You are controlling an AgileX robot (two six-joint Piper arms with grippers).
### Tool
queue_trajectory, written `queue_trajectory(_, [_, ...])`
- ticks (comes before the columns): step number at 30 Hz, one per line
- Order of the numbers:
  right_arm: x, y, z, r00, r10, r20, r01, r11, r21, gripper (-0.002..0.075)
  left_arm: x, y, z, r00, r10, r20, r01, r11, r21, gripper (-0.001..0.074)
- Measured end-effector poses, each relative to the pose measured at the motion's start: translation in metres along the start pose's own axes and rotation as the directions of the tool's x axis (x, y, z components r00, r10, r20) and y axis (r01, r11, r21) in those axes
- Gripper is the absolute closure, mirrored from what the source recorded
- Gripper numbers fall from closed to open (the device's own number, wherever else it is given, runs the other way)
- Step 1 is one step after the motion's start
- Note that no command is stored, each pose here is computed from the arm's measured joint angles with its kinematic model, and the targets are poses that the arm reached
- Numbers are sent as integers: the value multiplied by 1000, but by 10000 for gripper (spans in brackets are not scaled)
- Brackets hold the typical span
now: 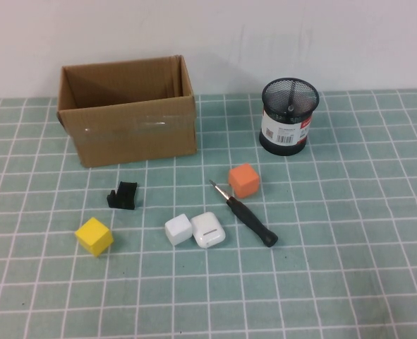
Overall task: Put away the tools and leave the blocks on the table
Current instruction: Pick up the black Screwdriver from the table
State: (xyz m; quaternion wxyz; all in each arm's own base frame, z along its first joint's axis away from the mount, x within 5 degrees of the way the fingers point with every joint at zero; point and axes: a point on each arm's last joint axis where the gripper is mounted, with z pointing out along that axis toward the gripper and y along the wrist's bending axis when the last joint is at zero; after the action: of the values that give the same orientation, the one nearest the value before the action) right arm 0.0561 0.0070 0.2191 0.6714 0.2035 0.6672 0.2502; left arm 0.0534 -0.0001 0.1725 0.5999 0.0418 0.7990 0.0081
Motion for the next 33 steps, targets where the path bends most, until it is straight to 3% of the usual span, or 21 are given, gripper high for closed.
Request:
queue_trajectory(3, [-11,18,12,984,-16,-178,16,1000,1,728,0,0,0,1000,0,0,0,1000,0,735])
queue_trajectory(6, [-22,36,35,903,-98,-418,112,994,7,728,0,0,0,1000,0,0,0,1000,0,735])
queue_trajectory(8, [-26,41,55,801,-116,-587,158,987,21,728,0,0,0,1000,0,0,0,1000,0,735])
queue_trajectory(13, [-33,42,109,569,-126,-813,253,967,27,728,0,0,0,1000,0,-2,0,1000,0,735])
queue_trajectory(17, [-37,53,156,465,-186,-866,310,950,-37,728,0,0,0,1000,0,-2,0,1000,0,735])
queue_trajectory(22, [-17,88,205,344,-299,-890,378,912,-160,728,0,0,0,1000,0,-2,0,1000,0,735])
queue_trajectory(30, [34,161,260,114,-558,-822,473,758,-449,727,0,0,0,1000,0,-2,0,1000,0,735])
queue_trajectory(33, [51,179,276,36,-600,-799,492,707,-508,672,0,0,0,1000,0,-2,0,1000,0,735])
